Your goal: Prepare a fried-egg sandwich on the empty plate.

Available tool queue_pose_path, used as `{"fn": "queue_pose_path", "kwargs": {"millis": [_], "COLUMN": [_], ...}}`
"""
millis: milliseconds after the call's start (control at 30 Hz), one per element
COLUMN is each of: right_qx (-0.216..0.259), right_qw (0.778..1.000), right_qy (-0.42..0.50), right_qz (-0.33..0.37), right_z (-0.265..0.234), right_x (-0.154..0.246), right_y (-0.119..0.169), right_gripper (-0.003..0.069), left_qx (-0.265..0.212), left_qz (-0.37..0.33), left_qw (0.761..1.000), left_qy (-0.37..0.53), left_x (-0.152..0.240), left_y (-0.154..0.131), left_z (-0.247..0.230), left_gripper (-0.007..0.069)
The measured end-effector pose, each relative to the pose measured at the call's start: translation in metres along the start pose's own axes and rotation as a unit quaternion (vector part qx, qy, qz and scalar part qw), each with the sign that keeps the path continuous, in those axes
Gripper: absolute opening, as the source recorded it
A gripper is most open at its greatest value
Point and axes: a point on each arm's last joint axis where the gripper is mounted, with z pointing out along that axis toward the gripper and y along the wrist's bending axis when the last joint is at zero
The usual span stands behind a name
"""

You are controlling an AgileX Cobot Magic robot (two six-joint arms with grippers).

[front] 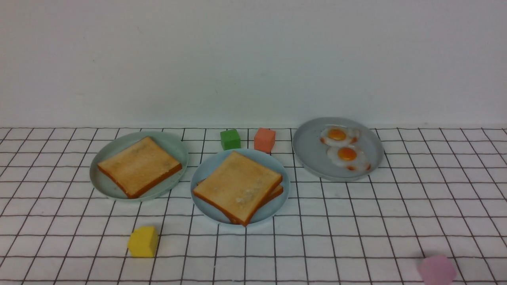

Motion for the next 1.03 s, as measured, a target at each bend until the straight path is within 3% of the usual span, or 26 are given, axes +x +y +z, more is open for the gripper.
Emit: {"fn": "queue_pose_path", "kwargs": {"millis": [1033], "right_qx": [0.0], "right_qw": [1.0], "right_qy": [0.0], "right_qz": [0.0], "right_z": [0.0], "right_x": [0.0], "right_y": [0.0], "right_gripper": [0.0116], "left_qx": [0.0], "left_qz": [0.0], "left_qw": [1.0], "left_qy": [0.0], "left_x": [-0.0001], "left_y": [0.0], "left_z": [0.0], "left_gripper": [-0.0003]}}
